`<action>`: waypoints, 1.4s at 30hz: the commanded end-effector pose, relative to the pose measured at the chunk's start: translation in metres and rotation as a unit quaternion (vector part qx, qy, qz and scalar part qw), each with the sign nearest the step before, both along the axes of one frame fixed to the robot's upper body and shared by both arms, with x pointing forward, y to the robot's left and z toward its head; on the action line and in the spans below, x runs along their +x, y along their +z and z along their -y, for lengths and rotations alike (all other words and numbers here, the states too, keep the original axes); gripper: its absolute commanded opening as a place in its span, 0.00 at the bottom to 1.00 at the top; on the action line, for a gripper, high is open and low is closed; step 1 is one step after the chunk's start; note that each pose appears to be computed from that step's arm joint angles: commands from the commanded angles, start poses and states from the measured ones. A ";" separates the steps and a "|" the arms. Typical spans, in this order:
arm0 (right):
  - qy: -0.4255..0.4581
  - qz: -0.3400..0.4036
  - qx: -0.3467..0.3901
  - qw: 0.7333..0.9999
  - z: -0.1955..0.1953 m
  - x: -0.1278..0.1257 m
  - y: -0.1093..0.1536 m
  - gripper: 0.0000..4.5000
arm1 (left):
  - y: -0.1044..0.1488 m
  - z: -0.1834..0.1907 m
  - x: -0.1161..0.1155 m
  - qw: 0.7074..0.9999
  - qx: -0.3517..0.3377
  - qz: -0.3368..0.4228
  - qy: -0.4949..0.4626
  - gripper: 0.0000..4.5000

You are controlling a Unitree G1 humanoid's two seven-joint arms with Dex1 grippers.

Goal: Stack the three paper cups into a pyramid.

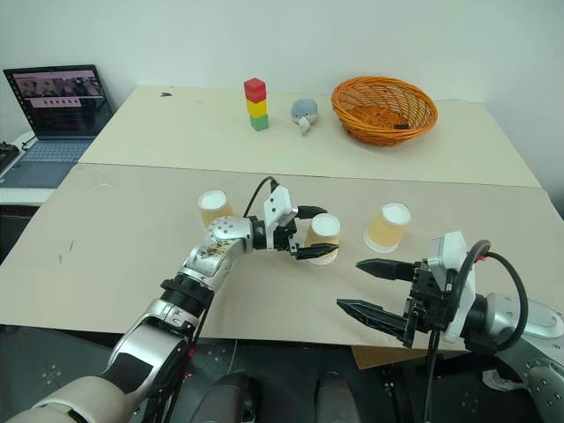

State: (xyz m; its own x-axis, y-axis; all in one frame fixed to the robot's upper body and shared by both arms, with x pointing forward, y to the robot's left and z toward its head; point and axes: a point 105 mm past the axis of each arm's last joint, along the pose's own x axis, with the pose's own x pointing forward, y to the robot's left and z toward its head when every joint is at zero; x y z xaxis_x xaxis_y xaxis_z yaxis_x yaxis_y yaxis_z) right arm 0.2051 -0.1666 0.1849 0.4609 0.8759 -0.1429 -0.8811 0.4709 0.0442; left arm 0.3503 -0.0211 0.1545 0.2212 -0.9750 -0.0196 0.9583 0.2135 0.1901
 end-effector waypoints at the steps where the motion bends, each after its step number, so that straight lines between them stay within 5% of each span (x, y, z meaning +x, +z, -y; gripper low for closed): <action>1: -0.005 0.034 0.001 0.999 0.004 -0.002 0.013 1.00 | 0.022 -0.004 -0.001 0.999 -0.032 0.019 0.007 0.99; 9: -0.114 0.060 -0.008 0.992 0.065 0.008 0.031 1.00 | 0.080 -0.043 -0.012 0.992 -0.094 0.063 0.058 0.99; 17: -0.127 0.057 -0.002 0.990 0.071 0.009 0.027 1.00 | 0.096 -0.073 -0.034 0.985 -0.106 0.073 0.113 0.99; 26: -0.114 0.050 0.003 0.992 0.063 0.014 0.020 1.00 | 0.106 -0.137 -0.007 0.926 -0.154 0.058 0.339 0.99; 30: -0.105 0.051 0.005 0.993 0.058 0.018 0.020 1.00 | 0.093 -0.172 0.013 0.873 -0.171 0.025 0.456 0.99; 36: -0.101 0.054 0.005 0.993 0.056 0.020 0.022 1.00 | 0.042 -0.161 0.005 0.888 -0.123 -0.031 0.442 0.99; 42: -0.103 0.054 0.001 0.993 0.056 0.015 0.023 1.00 | 0.020 -0.166 0.001 0.889 -0.098 -0.033 0.445 0.99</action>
